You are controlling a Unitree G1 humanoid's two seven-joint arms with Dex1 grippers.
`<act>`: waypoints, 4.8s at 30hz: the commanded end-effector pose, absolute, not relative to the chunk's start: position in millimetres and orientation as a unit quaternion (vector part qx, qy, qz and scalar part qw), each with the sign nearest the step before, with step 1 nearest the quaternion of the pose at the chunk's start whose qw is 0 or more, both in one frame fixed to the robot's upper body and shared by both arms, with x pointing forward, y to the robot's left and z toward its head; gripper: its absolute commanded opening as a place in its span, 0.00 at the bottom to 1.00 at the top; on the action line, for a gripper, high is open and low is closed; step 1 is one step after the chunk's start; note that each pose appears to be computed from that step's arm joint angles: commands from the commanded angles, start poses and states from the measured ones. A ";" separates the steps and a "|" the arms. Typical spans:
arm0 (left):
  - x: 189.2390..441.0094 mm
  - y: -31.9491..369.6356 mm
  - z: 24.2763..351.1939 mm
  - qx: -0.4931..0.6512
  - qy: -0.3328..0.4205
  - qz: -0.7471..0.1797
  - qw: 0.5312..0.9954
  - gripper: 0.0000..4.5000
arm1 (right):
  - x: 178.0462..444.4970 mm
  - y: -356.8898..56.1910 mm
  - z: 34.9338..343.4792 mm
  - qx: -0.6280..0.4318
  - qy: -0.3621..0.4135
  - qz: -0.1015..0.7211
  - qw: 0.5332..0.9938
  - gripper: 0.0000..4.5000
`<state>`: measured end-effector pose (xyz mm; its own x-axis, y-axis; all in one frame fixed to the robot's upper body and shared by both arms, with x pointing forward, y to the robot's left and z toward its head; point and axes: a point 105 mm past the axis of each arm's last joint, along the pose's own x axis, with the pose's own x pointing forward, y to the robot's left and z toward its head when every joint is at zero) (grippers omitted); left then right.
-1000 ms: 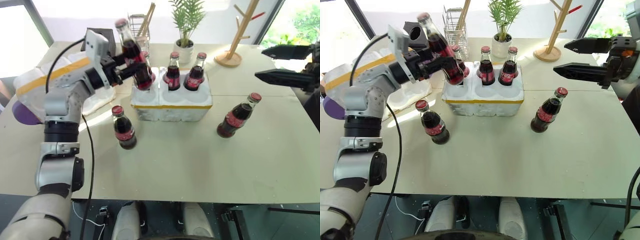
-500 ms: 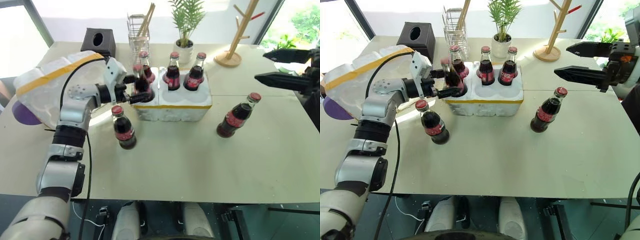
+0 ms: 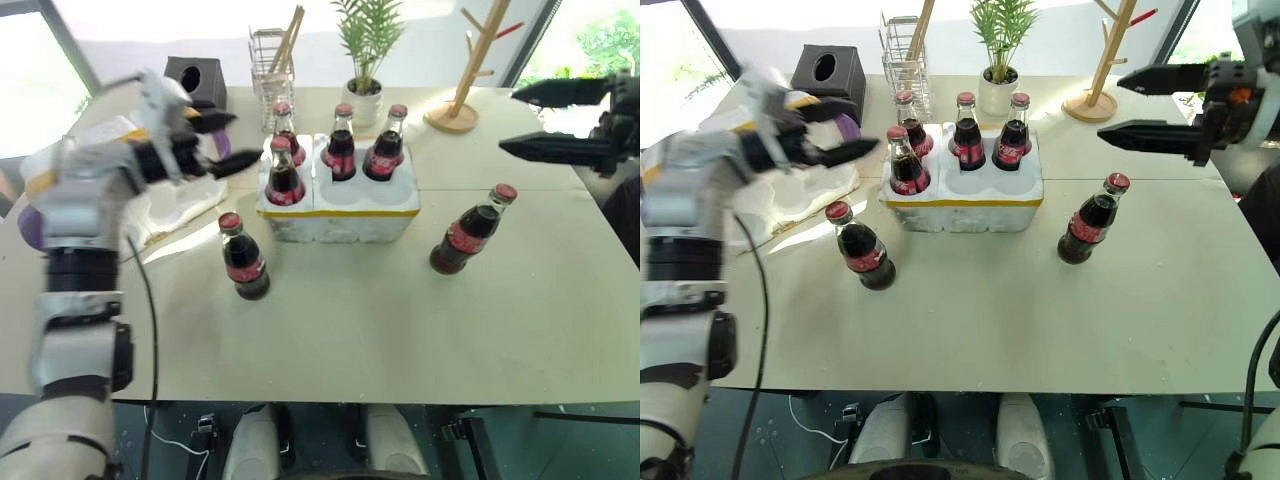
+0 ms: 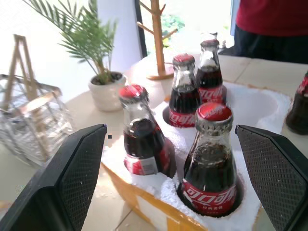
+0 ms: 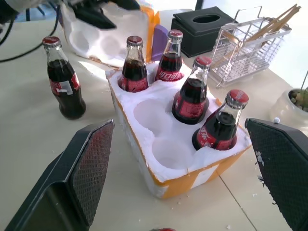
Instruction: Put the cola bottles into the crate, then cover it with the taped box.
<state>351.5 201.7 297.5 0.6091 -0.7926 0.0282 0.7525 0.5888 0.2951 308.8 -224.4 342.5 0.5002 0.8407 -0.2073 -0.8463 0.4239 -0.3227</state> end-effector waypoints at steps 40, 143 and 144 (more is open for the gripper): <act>302.1 158.0 173.2 0.147 -0.003 -0.499 0.854 0.82 | 302.7 -194.0 343.1 -0.211 0.014 0.583 0.784 1.00; 279.0 108.4 276.9 0.113 -0.010 -0.660 0.743 0.99 | 277.9 -272.7 163.6 0.045 0.034 0.209 0.976 1.00; 279.4 108.3 276.9 0.113 -0.010 -0.659 0.743 0.99 | 280.4 -271.2 158.5 0.045 0.039 0.208 0.976 1.00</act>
<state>280.8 109.4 270.6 0.1285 -0.9811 -0.1446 0.9844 0.1085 0.1385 277.9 -272.8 157.1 0.9076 0.4117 -0.0819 -0.4018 0.9085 0.1144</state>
